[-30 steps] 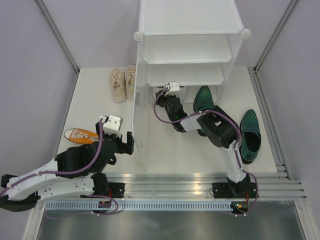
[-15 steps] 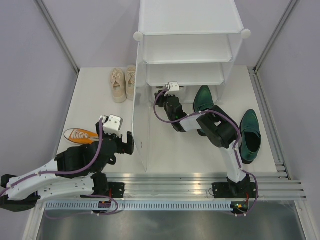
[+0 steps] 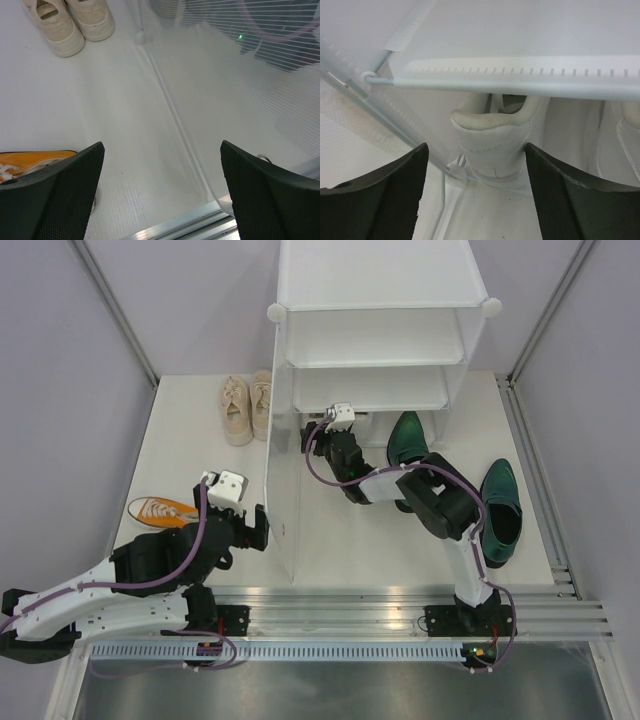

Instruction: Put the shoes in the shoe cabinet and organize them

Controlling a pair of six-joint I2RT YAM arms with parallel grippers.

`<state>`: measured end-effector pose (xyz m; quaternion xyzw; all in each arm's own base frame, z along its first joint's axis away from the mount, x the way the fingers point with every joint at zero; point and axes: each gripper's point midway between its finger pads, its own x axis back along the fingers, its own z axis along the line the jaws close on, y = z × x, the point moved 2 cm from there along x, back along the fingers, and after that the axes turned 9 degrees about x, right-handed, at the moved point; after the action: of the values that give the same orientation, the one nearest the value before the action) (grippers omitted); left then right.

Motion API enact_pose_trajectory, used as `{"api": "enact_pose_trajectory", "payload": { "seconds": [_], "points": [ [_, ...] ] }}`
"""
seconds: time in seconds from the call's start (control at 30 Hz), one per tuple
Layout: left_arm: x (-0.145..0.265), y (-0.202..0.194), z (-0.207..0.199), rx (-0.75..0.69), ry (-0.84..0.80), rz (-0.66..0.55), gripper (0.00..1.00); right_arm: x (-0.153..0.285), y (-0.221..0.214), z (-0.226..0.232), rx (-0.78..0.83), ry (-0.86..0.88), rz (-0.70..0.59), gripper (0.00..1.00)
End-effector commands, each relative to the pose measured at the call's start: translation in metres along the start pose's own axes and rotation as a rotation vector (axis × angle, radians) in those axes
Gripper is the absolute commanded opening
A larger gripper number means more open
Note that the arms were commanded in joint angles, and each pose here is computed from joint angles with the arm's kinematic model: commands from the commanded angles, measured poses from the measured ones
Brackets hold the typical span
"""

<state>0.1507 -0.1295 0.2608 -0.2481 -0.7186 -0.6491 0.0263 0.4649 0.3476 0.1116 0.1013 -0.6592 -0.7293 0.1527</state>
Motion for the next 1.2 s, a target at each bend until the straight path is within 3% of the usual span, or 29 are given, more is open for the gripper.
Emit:
{"api": "enact_pose_trajectory", "payload": {
  "seconds": [0.0,0.2,0.5,0.67,0.93,1.17],
  "points": [
    [-0.001,0.005,-0.003,-0.007,-0.012,-0.016,1.0,0.003,0.053,0.016,-0.048,0.046,-0.086,0.84],
    [0.0,0.005,-0.003,-0.005,-0.017,-0.017,1.0,0.013,0.064,0.01,-0.052,0.023,-0.084,0.86],
    [0.002,0.007,-0.002,0.006,-0.025,-0.024,1.0,0.057,0.083,-0.012,-0.105,-0.011,-0.085,0.81],
    [0.003,0.007,-0.003,0.008,-0.032,-0.022,1.0,0.075,0.059,-0.044,-0.129,-0.105,-0.035,0.8],
    [0.005,0.009,-0.001,0.021,-0.04,-0.032,1.0,0.056,0.038,-0.076,-0.065,-0.225,-0.023,0.89],
    [0.005,0.009,-0.001,0.019,-0.041,-0.036,1.0,0.027,0.025,-0.09,-0.034,-0.278,-0.01,0.91]
  ]
}}
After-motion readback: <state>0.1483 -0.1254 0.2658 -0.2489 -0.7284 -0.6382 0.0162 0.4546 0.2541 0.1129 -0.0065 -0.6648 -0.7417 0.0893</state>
